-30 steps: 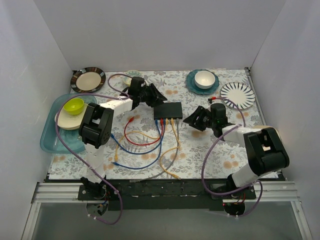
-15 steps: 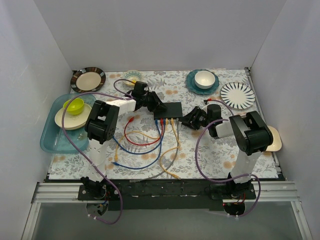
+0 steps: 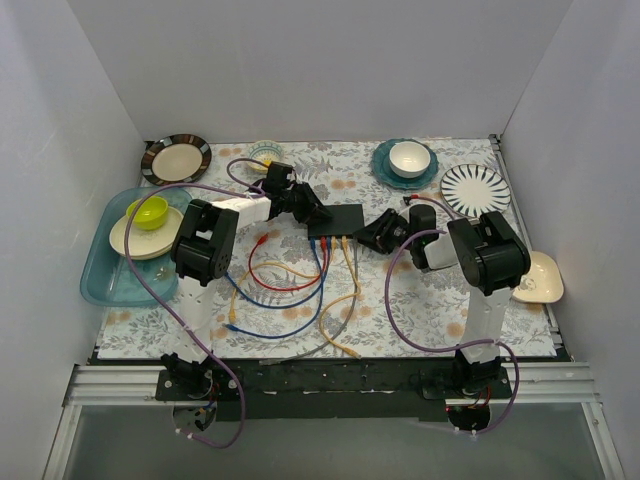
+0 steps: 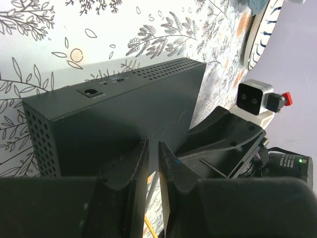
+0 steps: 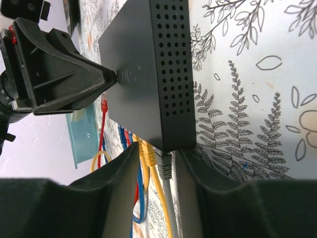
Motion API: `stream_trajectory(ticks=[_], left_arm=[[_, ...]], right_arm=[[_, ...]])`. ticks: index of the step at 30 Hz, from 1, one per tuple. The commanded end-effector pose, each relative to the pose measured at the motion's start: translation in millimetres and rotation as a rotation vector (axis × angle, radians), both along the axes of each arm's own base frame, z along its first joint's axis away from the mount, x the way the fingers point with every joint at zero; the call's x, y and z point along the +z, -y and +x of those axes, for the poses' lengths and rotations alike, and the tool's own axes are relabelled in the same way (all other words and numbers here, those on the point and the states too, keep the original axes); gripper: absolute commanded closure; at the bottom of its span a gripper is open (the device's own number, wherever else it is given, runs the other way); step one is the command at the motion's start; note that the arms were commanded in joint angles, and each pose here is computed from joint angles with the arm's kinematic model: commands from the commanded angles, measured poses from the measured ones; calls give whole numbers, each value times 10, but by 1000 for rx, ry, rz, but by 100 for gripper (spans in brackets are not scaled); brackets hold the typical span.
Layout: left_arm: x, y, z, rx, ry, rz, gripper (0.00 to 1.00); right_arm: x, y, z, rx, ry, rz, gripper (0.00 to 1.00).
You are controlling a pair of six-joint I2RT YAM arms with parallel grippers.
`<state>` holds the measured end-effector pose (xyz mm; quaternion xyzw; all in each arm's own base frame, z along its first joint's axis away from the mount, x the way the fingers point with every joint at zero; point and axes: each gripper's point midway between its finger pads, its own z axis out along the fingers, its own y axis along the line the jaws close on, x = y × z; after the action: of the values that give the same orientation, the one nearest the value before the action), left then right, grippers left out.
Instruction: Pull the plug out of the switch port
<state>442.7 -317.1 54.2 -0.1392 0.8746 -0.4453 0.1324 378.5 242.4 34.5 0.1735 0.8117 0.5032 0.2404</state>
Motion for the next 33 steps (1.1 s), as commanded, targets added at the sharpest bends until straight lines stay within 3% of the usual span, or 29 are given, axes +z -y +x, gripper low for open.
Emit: stream_trajectory(ticks=[1,16,20,27,33], left_arm=[[-12,-37,-17,-6,-12,11,86],[-70,-47,-48,-13,-32,1,88],[-31,-39,-39,-14,-25,-5,88],[441,63,-210,-23,1,-137,88],[433,243,-471,-92,-22,-170,88]], right_arm=[[71,-64,120,-3,35,30,60],[-98,-45,84,-9,-23,2,71],[-107,-76,81,1,-31,21,98],[-175,-66,-55,31,-58,10,99],[-229,-55,-117,66,-66,-27,99]])
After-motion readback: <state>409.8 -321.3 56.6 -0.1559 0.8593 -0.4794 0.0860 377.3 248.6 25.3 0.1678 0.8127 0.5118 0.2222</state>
